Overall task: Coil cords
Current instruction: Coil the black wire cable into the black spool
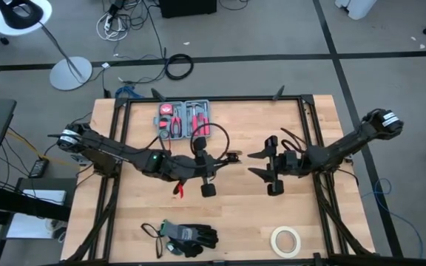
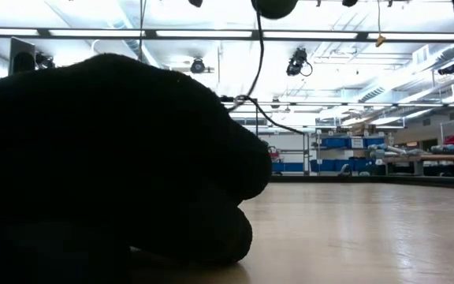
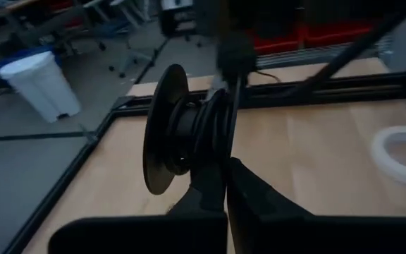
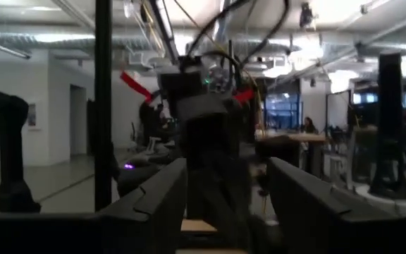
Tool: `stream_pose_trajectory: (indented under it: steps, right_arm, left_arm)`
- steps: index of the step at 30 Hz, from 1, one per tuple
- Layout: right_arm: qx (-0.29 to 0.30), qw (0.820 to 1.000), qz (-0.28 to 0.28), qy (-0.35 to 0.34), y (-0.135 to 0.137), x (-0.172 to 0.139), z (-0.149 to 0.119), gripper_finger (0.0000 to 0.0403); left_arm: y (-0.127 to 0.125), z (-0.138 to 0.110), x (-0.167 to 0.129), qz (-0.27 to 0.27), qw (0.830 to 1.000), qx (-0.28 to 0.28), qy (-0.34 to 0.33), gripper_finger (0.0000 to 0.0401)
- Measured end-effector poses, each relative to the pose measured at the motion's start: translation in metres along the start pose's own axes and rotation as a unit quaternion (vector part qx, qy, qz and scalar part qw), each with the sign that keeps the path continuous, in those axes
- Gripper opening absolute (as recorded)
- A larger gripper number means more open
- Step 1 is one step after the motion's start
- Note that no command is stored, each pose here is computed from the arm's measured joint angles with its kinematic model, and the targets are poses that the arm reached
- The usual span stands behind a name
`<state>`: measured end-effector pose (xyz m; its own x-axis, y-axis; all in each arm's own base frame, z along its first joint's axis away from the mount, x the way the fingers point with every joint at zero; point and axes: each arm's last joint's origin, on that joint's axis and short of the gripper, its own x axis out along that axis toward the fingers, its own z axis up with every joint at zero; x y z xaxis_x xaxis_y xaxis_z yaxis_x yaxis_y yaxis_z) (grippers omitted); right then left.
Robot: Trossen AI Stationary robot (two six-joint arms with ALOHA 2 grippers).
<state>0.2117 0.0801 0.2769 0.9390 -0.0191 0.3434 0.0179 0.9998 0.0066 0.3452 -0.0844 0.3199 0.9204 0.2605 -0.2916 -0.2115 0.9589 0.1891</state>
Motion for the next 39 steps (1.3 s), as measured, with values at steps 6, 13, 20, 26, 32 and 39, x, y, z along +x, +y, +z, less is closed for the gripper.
stream_pose_trajectory:
  steps: [6, 13, 20, 26, 32, 39]
  right_arm:
    - [0.004, 0.995, -0.024, 0.096, -0.005, -0.010, -0.004, 0.0188]
    - [0.027, 0.985, 0.034, 0.168, -0.007, -0.014, -0.017, 0.0171]
    - [0.024, 0.976, 0.031, 0.213, -0.006, -0.008, -0.038, 0.0166]
    - [0.019, 0.979, 0.012, 0.205, -0.010, 0.002, -0.052, 0.0166]
    - [-0.007, 0.979, 0.006, 0.201, -0.011, 0.012, -0.064, 0.0165]
    - [-0.032, 0.978, 0.011, 0.205, -0.005, 0.029, -0.068, 0.0152]
  left_arm:
    - [-0.001, 0.009, -0.004, -0.058, 0.998, 0.025, 0.018, 0.0000]
    - [0.002, 0.027, -0.009, -0.143, 0.988, 0.051, 0.013, 0.0000]
    - [0.008, 0.036, -0.007, -0.159, 0.985, 0.068, -0.024, 0.0000]
    - [0.014, 0.043, -0.004, -0.150, 0.985, 0.058, -0.059, 0.0000]
    - [0.014, 0.047, -0.005, -0.146, 0.984, 0.058, -0.079, 0.0000]
    - [0.015, 0.047, -0.005, -0.140, 0.985, 0.057, -0.081, 0.0000]
